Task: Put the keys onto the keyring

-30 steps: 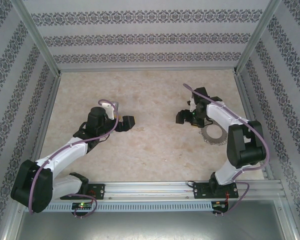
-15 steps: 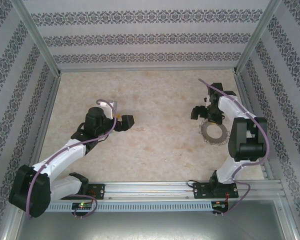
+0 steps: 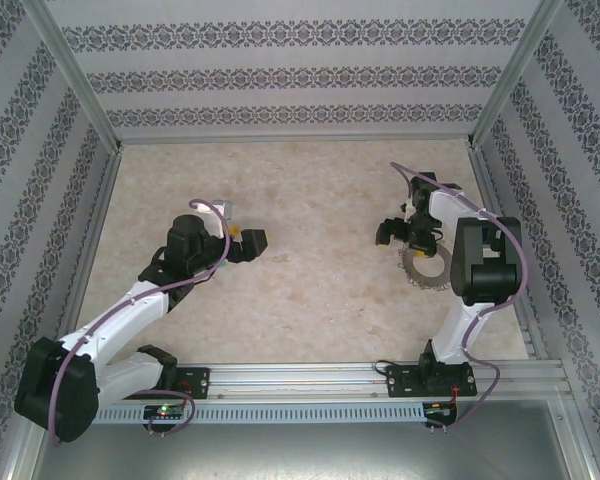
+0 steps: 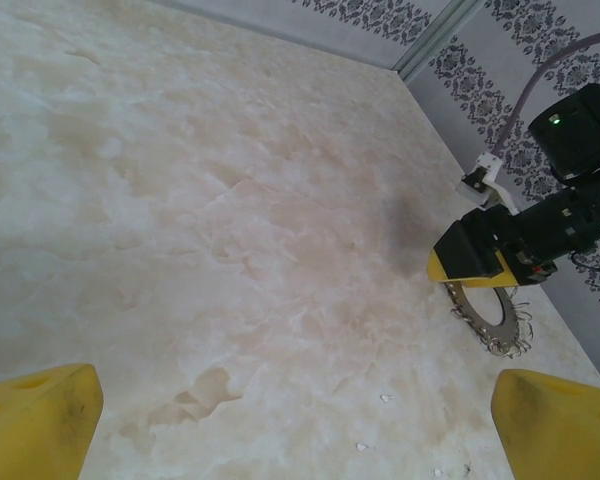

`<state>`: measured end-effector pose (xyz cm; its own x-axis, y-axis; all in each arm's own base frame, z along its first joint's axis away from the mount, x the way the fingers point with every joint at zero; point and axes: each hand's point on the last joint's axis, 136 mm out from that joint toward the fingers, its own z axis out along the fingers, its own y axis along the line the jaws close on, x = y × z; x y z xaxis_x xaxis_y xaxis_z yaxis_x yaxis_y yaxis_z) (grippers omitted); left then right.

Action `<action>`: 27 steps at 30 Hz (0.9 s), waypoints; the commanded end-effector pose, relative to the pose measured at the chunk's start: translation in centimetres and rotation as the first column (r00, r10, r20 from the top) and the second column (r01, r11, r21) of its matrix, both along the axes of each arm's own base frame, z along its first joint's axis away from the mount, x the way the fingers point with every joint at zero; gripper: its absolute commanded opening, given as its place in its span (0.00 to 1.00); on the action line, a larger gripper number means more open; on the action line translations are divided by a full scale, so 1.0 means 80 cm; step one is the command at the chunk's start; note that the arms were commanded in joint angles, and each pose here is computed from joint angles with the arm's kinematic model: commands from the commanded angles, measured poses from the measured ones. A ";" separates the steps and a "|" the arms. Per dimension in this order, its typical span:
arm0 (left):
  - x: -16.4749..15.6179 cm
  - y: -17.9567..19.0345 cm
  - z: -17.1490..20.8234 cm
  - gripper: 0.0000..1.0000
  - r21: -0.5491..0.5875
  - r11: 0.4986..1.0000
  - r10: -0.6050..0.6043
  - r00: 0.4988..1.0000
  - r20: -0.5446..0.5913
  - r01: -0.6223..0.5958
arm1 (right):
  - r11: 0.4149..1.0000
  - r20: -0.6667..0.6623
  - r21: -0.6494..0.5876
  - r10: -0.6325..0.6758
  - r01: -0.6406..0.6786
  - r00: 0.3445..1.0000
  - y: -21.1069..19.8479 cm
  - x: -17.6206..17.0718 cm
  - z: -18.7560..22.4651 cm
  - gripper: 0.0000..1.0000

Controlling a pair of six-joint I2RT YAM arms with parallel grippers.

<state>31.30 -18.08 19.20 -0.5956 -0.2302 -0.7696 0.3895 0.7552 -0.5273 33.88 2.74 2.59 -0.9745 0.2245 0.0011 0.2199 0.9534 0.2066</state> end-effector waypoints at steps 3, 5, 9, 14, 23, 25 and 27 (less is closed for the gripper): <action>-0.007 0.006 0.006 1.00 0.037 0.999 0.006 0.999 0.041 -0.008 | 0.999 -0.002 0.031 0.018 -0.018 1.000 0.011 0.001 -0.001 0.98; -0.008 0.006 0.008 1.00 0.036 0.999 0.005 0.999 0.045 -0.007 | 0.999 -0.011 0.035 0.024 -0.024 1.000 0.014 -0.001 -0.003 0.98; -0.007 0.007 0.007 1.00 0.037 0.999 0.007 0.999 0.042 -0.008 | 0.999 -0.010 0.037 0.034 -0.034 0.999 0.024 -0.004 -0.005 0.98; -0.007 0.006 0.007 1.00 0.033 0.999 0.007 0.999 0.044 -0.008 | 0.996 0.003 0.056 0.067 -0.067 0.998 0.056 -0.007 -0.004 0.98; -0.004 0.006 -0.003 1.00 0.041 0.999 0.011 1.000 0.026 -0.013 | 0.979 0.054 0.139 0.140 -0.146 0.989 0.148 -0.001 0.006 0.98; -0.003 0.006 -0.006 1.00 0.046 0.999 0.014 1.000 0.021 -0.015 | 0.974 0.066 0.157 0.155 -0.163 0.986 0.169 0.000 0.010 0.98; -0.002 0.007 -0.009 1.00 0.052 0.998 0.018 1.000 0.015 -0.019 | 0.968 0.085 0.175 0.164 -0.177 0.983 0.189 0.003 0.014 0.98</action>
